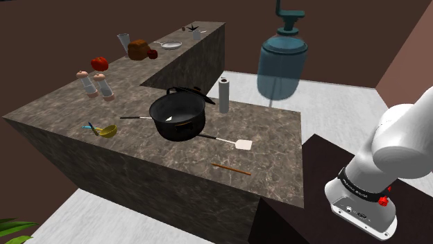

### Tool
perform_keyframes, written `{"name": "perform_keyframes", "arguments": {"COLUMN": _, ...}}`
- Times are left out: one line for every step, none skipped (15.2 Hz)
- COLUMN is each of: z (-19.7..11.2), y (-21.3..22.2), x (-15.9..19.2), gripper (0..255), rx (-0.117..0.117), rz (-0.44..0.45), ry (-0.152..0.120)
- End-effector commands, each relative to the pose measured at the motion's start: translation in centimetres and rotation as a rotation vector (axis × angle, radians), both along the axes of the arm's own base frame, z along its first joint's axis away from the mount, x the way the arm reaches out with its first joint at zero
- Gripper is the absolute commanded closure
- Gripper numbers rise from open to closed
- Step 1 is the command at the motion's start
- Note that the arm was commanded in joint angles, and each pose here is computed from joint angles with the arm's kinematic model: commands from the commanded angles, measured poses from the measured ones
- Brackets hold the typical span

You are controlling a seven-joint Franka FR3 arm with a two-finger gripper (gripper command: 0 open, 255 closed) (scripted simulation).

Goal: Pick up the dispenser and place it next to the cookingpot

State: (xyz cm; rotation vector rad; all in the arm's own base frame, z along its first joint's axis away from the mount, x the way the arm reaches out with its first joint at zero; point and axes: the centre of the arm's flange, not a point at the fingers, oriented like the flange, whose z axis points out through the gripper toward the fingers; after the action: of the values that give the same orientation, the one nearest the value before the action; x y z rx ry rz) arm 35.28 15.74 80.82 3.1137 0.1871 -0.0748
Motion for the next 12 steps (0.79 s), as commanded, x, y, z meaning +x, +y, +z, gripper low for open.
{"name": "perform_keyframes", "arguments": {"z": -1.3, "y": 1.4, "x": 2.0, "gripper": 255, "rx": 0.001, "rz": 0.0, "ry": -0.001}}
{"name": "perform_keyframes", "arguments": {"z": -2.0, "y": 2.1, "x": 2.9, "gripper": 255, "rx": 0.001, "rz": 0.0, "ry": -0.001}}
{"name": "perform_keyframes", "arguments": {"z": -2.6, "y": 2.8, "x": 3.8, "gripper": 255, "rx": 0.001, "rz": 0.0, "ry": -0.001}}
{"name": "perform_keyframes", "arguments": {"z": -3.2, "y": 3.5, "x": 4.8, "gripper": 255, "rx": 0.001, "rz": 0.0, "ry": -0.001}}
{"name": "perform_keyframes", "arguments": {"z": -3.9, "y": 4.2, "x": 5.7, "gripper": 255, "rx": 0.001, "rz": 0.0, "ry": -0.001}}
{"name": "perform_keyframes", "arguments": {"z": -4.5, "y": 4.9, "x": 6.6, "gripper": 255, "rx": 0.001, "rz": 0.0, "ry": -0.001}}
{"name": "perform_keyframes", "arguments": {"z": -5.2, "y": 5.6, "x": 7.5, "gripper": 255, "rx": 0.001, "rz": 0.0, "ry": -0.001}}
{"name": "perform_keyframes", "arguments": {"z": -5.8, "y": 6.3, "x": 8.5, "gripper": 255, "rx": 0.001, "rz": 0.0, "ry": -0.001}}
{"name": "perform_keyframes", "arguments": {"z": -6.4, "y": 7.0, "x": 9.4, "gripper": 255, "rx": 0.001, "rz": 0.0, "ry": -0.001}}
{"name": "perform_keyframes", "arguments": {"z": -7.1, "y": 7.7, "x": 10.3, "gripper": 255, "rx": 0.001, "rz": 0.0, "ry": -0.001}}
{"name": "perform_keyframes", "arguments": {"z": -7.7, "y": 8.4, "x": 11.2, "gripper": 255, "rx": 0.001, "rz": 0.0, "ry": -0.001}}
{"name": "perform_keyframes", "arguments": {"z": -8.4, "y": 9.2, "x": 12.3, "gripper": 255, "rx": 0.001, "rz": 0.0, "ry": -0.001}}
